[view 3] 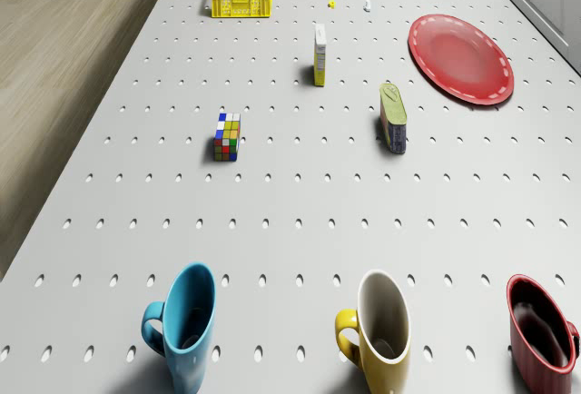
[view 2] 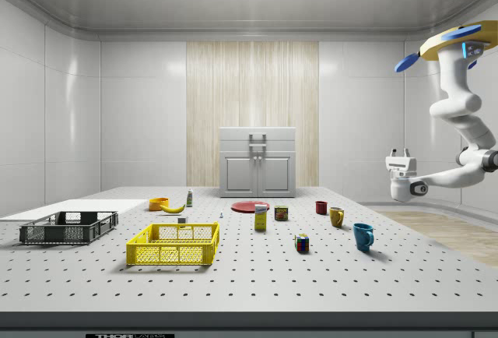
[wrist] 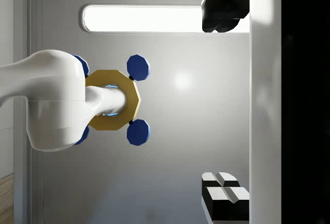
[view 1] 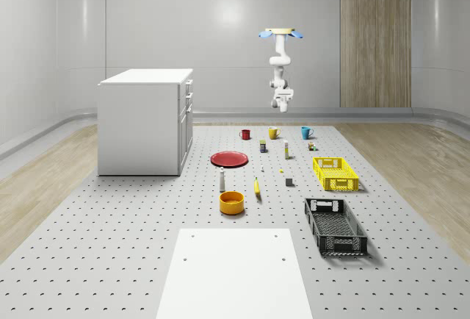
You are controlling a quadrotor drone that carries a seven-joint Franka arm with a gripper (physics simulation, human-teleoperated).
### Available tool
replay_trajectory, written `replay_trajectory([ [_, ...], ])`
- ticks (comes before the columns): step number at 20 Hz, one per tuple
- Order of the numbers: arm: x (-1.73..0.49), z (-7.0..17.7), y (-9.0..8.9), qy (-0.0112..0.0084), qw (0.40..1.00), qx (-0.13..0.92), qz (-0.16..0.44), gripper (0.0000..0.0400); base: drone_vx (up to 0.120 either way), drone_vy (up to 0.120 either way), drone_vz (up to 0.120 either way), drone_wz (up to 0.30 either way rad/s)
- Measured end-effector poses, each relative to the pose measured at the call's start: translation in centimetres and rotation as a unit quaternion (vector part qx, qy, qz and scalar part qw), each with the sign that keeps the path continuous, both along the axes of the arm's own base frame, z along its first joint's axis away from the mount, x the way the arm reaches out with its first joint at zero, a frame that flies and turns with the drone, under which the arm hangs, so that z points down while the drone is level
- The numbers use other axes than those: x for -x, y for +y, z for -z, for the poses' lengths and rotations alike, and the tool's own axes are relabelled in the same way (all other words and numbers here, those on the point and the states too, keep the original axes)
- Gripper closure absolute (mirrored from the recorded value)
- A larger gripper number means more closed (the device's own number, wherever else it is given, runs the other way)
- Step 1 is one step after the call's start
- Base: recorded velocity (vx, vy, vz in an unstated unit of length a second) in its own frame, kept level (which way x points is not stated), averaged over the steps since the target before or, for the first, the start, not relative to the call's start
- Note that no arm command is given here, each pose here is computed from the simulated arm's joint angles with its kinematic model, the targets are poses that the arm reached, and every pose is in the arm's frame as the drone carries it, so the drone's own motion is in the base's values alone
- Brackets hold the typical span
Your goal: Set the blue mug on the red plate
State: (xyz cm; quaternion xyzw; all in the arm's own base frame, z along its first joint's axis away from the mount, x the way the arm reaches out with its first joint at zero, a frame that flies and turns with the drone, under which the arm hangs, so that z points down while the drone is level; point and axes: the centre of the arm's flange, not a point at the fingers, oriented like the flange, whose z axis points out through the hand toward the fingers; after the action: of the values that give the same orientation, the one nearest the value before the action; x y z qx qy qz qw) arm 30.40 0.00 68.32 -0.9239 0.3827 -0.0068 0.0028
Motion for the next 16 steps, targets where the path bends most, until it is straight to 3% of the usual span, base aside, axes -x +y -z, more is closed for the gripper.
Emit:
replay_trajectory([
  [16, 0.03, -0.80, 0.01, -0.0061, 1.000, 0.000, 0.000, 0.0000, 0.120, 0.120, 0.000, 0.000],
])
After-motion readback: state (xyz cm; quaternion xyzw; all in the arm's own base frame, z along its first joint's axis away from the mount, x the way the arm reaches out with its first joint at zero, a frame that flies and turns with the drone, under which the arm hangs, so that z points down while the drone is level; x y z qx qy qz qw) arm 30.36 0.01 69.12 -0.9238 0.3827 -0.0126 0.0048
